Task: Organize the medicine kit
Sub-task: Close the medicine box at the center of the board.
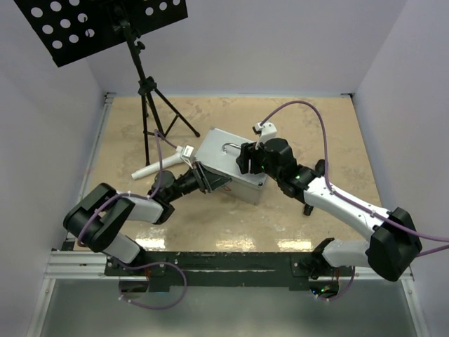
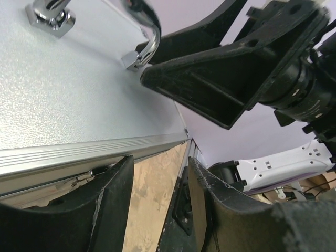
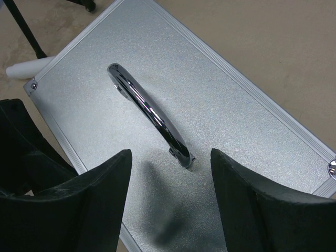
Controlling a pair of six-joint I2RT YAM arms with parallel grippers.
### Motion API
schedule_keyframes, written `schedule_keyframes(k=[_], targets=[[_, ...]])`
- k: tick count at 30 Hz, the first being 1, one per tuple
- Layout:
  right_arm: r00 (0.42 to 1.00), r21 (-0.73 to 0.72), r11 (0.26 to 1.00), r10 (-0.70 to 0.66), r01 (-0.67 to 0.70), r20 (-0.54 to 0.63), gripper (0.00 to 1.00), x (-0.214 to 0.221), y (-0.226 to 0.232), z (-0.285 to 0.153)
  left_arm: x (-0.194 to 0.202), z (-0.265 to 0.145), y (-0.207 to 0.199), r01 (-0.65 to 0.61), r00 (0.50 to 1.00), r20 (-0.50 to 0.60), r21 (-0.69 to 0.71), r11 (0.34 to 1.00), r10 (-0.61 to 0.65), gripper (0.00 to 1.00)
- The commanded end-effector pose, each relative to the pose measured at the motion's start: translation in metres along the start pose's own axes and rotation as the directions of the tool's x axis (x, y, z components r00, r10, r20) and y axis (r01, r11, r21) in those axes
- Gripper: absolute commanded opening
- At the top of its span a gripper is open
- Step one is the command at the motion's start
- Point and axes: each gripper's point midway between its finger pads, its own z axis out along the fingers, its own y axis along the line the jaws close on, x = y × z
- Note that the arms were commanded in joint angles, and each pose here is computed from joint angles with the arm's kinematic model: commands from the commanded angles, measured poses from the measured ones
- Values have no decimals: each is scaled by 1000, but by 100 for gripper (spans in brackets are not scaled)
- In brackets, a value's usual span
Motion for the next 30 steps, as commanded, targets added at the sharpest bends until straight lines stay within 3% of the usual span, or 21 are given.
schedule_keyframes(k=[1,9,15,25,30], targets=[[1000,-5,1000,9,-9,-25,66,9,0,2,-80,-35,-141,-407,878,424,419,812,221,50],[1000,0,1000,11,-11,-28,66,12,-1,2,-75,-47,-147,-420,877,418,430,799,236,51],[999,1,1000,13,-13,-37,59,15,-1,6,-52,-60,-115,-356,903,370,361,862,219,33],[999,5,1000,11,-11,-43,56,18,-2,8,-42,-54,-85,-316,919,331,292,903,215,27],[998,5,1000,9,-9,-59,43,25,-4,8,-47,-41,-82,-323,918,330,293,900,222,11]])
